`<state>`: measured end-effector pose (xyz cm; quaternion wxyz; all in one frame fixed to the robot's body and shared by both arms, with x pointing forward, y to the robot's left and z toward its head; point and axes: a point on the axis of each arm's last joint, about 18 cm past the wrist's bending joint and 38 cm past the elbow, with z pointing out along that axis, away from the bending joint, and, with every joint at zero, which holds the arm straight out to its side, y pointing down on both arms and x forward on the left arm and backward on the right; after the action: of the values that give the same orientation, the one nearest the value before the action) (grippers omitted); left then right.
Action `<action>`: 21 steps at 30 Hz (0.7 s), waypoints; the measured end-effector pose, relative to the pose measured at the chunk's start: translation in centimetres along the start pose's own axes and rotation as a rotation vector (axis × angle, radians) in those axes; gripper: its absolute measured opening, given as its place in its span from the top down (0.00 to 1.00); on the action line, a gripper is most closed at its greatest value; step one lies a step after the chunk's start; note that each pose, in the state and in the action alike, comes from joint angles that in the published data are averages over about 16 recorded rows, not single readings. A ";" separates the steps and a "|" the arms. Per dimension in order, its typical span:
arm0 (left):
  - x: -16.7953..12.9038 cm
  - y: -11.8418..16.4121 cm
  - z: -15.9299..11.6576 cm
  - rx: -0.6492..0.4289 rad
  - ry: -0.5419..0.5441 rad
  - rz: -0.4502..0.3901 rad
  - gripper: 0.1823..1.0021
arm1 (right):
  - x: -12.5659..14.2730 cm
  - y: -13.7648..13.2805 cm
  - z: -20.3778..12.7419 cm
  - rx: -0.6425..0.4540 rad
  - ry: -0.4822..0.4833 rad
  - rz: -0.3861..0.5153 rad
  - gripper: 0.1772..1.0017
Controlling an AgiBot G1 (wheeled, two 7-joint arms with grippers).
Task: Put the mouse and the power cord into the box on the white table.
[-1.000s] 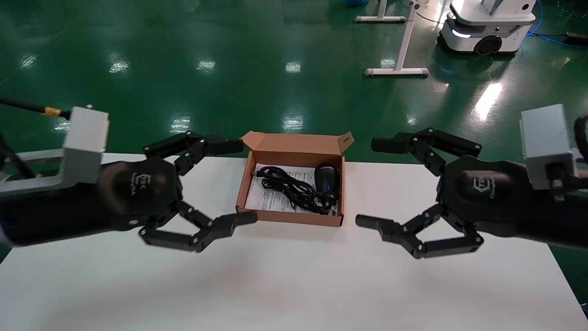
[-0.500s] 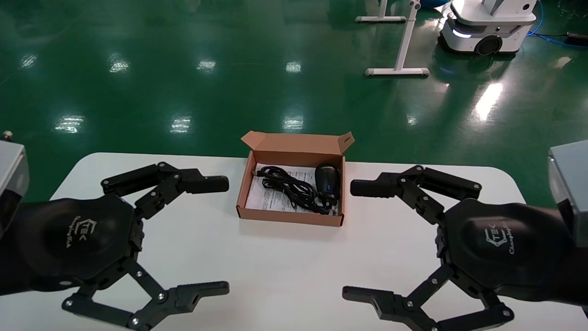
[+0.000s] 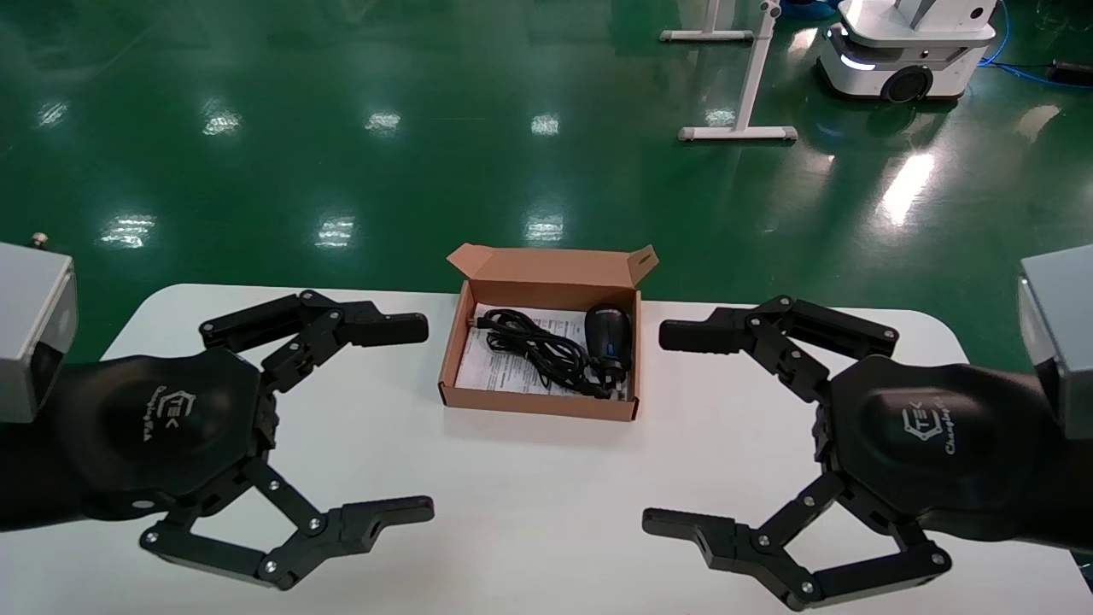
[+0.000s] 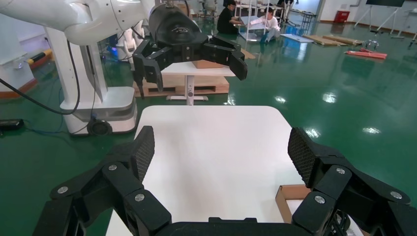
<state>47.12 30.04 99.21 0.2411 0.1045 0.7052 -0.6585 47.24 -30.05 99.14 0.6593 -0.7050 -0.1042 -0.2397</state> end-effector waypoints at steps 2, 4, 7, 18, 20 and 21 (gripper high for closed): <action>-0.1 0.0 0.0 0.000 -0.001 0.000 0.00 | 0.0 0.0 0.0 -0.001 0.001 0.000 0.00; -0.1 0.1 0.0 0.000 -0.003 0.000 0.00 | 0.1 0.0 0.0 -0.001 0.003 -0.001 0.00; -0.2 0.1 0.1 -0.001 -0.004 0.000 0.00 | 0.1 0.0 -0.1 -0.001 0.004 -0.001 0.00; -0.3 0.2 0.1 -0.001 -0.007 -0.001 0.00 | 0.2 0.1 -0.1 -0.002 0.007 -0.001 0.00; -0.3 0.2 0.1 -0.001 -0.007 -0.001 0.00 | 0.3 0.1 -0.1 -0.002 0.008 -0.001 0.00; -0.3 0.2 0.1 -0.001 -0.007 -0.001 0.00 | 0.3 0.1 -0.1 -0.002 0.008 -0.001 0.00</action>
<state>47.49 30.01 99.20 0.2435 0.1018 0.7047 -0.6586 47.48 -30.18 99.20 0.6589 -0.7046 -0.1019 -0.2430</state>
